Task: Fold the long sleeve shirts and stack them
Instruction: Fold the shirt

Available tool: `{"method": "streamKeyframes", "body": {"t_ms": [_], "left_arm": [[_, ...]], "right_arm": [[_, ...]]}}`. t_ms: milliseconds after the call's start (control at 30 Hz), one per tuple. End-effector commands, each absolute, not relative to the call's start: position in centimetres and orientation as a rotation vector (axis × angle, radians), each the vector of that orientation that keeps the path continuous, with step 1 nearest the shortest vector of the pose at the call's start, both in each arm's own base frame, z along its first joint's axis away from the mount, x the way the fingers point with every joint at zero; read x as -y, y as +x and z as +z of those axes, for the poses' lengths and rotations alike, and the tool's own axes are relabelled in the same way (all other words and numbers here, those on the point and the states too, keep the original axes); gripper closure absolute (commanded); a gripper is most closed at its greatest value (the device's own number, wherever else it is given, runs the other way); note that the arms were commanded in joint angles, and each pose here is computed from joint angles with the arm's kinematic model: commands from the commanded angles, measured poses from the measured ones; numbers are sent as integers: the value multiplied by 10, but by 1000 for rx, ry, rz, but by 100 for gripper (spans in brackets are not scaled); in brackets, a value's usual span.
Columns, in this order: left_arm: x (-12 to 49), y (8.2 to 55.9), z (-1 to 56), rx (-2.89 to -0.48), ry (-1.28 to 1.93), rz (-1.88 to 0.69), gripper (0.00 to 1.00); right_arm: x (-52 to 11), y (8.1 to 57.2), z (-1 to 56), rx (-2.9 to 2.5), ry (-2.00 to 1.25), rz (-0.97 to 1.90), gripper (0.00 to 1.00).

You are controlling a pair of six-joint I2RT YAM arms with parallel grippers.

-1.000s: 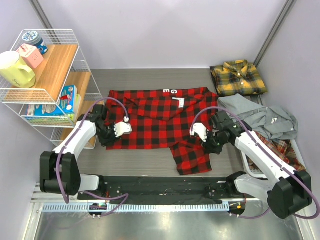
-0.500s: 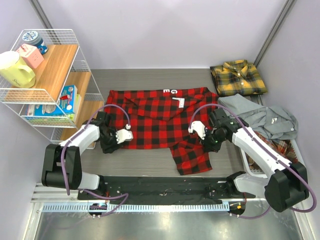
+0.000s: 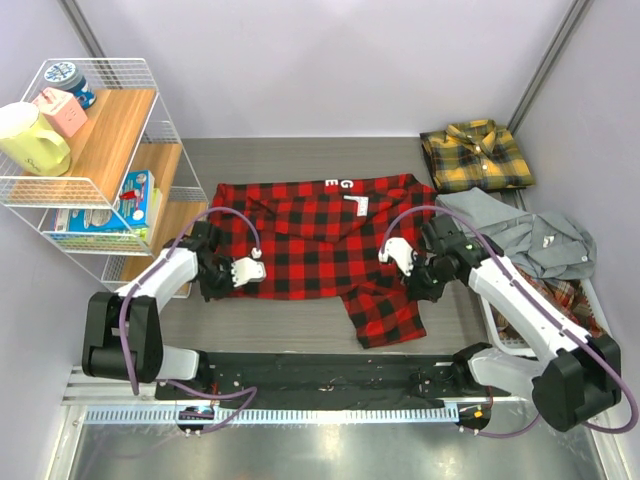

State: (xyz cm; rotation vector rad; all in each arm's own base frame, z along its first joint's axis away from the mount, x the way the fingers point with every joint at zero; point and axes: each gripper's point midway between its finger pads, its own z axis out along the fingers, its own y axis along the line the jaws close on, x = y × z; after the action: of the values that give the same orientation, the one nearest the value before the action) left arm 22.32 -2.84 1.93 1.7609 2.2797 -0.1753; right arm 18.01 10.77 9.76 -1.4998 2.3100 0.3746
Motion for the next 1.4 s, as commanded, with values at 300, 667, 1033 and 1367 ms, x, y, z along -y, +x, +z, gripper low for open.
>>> {"method": "streamKeyframes", "body": {"t_ms": [300, 667, 1033, 1367], "left_arm": [[47, 267, 93, -2265, 1589, -242, 100], [32, 363, 105, -2305, 1353, 11, 100], [24, 401, 84, -2379, 1259, 87, 100], [16, 406, 73, -2441, 1205, 142, 100]], "right_arm": [[-100, 275, 190, -2134, -1203, 157, 99], [-111, 381, 213, -2043, -1173, 182, 99], [-108, 447, 186, -2044, -1177, 85, 99], [-109, 483, 186, -2017, -1086, 36, 99]]}}
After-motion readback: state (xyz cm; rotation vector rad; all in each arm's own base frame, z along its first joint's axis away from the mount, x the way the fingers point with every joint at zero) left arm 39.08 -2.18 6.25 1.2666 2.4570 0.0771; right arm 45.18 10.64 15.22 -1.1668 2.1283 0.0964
